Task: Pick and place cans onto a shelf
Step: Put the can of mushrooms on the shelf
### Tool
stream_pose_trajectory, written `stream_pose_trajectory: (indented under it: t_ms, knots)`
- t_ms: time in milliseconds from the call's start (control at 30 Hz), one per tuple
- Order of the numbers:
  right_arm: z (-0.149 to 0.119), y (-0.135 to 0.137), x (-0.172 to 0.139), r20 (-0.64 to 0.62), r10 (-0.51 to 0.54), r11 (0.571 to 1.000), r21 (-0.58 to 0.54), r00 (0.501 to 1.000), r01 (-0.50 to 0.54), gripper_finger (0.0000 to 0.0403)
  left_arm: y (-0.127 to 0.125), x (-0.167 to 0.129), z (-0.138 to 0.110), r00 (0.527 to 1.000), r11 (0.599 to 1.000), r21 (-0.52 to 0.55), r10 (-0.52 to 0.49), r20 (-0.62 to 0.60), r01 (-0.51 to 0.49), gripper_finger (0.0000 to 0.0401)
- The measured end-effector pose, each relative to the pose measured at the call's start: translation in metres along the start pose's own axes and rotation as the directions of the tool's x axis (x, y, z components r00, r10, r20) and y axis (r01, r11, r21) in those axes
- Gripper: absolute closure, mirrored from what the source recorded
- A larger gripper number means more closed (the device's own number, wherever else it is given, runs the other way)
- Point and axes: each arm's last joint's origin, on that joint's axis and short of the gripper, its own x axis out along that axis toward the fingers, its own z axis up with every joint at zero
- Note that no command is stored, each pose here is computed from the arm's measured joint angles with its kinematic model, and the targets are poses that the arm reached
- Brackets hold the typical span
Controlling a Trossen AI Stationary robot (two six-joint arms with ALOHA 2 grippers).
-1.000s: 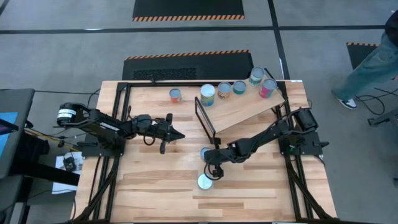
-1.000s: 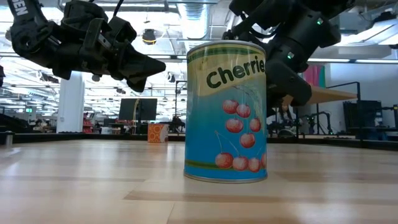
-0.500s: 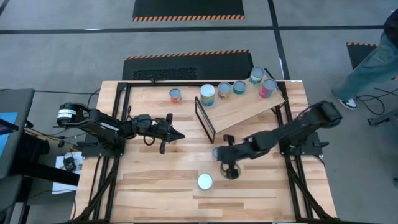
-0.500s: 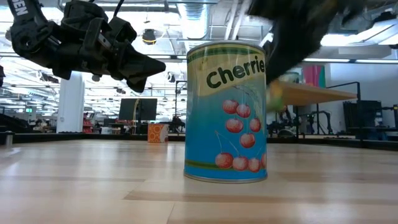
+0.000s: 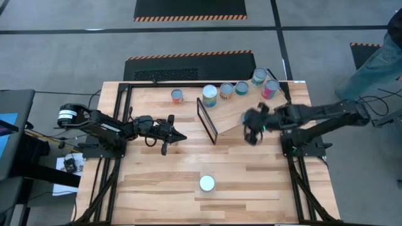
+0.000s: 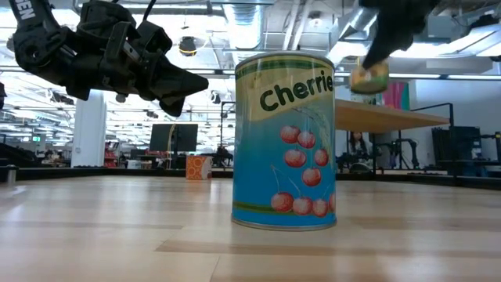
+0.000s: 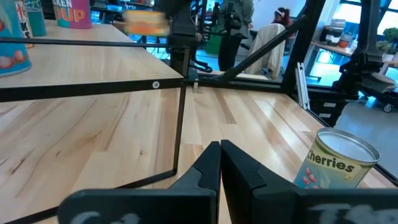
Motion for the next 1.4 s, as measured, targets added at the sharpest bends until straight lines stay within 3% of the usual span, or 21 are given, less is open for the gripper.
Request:
stream_pose_trajectory:
  t_ms: [167,467,967,1400]
  knots:
    - [0.007,-0.046,0.012,-0.071,-0.153,0.985,0.065,0.986,0.157,0.0386,0.000,0.000,0.000,1.000,1.000,0.001,0.001,0.000,-0.001,0.0401]
    - [0.014,-0.097,0.031,-0.156,-0.224,0.953,0.173,0.962,0.250,0.0386,0.000,0.000,-0.001,1.000,1.000,0.005,0.003,-0.008,-0.003,0.0401]
    - [0.021,-0.102,0.045,-0.138,-0.209,0.949,0.210,0.968,0.234,0.0379,0.001,0.000,-0.002,1.000,1.000,0.007,0.011,-0.019,-0.011,0.0401]
    - [0.021,-0.102,0.045,-0.140,-0.205,0.949,0.213,0.969,0.231,0.0333,0.001,0.000,-0.002,1.000,1.000,0.010,0.013,-0.022,-0.013,0.0401]
